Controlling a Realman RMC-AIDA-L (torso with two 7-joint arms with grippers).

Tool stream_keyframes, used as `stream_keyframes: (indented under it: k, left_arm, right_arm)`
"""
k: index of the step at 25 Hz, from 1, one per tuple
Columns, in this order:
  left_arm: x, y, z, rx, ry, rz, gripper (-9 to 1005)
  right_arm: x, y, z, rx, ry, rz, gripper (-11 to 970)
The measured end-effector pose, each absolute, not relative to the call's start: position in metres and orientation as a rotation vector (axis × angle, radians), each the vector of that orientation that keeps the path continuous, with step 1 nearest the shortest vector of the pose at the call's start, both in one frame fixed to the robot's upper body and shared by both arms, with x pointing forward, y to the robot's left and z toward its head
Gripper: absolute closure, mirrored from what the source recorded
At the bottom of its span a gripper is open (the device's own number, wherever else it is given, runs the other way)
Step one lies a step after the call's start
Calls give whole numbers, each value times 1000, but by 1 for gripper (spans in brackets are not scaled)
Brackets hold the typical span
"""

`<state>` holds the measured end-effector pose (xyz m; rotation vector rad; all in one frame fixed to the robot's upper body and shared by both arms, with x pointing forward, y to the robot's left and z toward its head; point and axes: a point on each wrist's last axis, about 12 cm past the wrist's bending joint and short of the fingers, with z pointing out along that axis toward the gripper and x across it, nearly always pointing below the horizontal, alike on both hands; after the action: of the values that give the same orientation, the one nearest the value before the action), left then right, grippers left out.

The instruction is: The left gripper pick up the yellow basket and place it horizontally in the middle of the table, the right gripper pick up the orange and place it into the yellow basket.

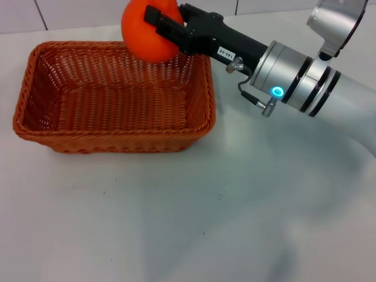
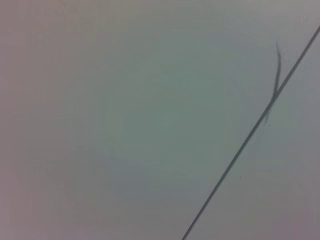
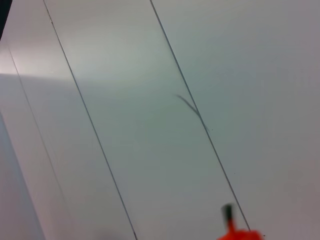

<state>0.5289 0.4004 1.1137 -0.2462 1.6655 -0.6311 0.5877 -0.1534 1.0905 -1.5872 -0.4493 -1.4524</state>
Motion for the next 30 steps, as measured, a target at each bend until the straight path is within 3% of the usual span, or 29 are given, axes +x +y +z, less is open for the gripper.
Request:
stream_keyframes:
  k: [7, 12, 18, 23, 30]
  left_arm:
    - [531, 399, 1115, -241, 1663, -636, 104]
    - [531, 398, 1114, -240, 1663, -639, 104]
    - [530, 398, 1112, -219, 1665, -617, 105]
    - [527, 398, 1105, -211, 1641, -578, 105]
    - [520, 402, 1093, -211, 1592, -503, 105]
  right_arm:
    - [588, -154, 1091, -1587, -448, -1454, 441]
    - [588, -154, 1091, -1588, -439, -1451, 201]
    - [589, -166, 1089, -1592, -458, -1610, 17]
    - [581, -203, 1079, -1657, -468, -2004, 17]
    - [560, -283, 1060, -1837, -56, -2276, 17]
